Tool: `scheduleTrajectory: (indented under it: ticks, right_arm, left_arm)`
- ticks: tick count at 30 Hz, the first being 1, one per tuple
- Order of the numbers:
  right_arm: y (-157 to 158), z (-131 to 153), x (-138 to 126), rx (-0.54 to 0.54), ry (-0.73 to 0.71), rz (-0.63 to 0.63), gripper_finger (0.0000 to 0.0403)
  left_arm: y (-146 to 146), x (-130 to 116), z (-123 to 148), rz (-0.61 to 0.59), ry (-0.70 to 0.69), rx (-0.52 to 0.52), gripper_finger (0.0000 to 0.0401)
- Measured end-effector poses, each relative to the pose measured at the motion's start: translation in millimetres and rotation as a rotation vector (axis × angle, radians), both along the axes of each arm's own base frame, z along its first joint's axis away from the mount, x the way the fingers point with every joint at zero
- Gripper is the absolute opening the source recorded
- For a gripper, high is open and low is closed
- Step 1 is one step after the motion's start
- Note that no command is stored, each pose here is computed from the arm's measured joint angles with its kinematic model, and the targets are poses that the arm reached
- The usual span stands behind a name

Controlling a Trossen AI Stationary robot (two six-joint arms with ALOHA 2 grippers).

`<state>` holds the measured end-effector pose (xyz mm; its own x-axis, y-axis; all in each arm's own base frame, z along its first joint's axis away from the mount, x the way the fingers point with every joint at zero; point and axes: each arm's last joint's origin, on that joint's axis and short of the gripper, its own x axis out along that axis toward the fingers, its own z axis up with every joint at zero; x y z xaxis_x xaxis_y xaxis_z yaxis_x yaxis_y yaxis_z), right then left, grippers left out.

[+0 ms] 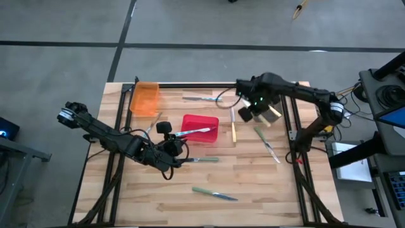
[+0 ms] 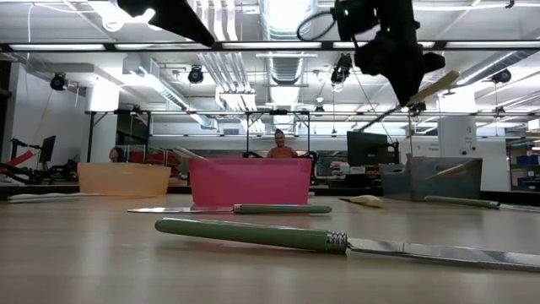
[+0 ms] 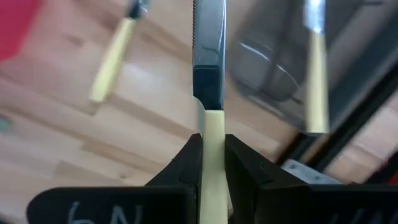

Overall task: Sort silverware by color (type)
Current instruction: Put the bottom yellow table knife into the black bin

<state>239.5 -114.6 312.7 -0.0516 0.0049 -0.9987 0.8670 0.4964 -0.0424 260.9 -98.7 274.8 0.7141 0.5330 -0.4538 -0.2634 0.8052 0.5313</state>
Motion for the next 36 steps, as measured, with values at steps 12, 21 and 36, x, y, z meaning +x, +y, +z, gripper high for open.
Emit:
scheduleTrajectory:
  ticks: [12,21,36]
  right_arm:
    - [-63,-32,-31,0.105,0.120,-0.072,0.0034]
    - [-81,-57,-34,0.175,0.188,-0.033,0.0034]
    - [-89,-82,-33,0.118,0.269,0.012,0.0034]
  left_arm:
    - [1,-1,-3,0.001,0.012,0.006,0.0039]
    - [1,-2,-4,0.002,0.019,0.010,0.0039]
    - [1,-3,-7,0.002,0.030,0.017,0.0039]
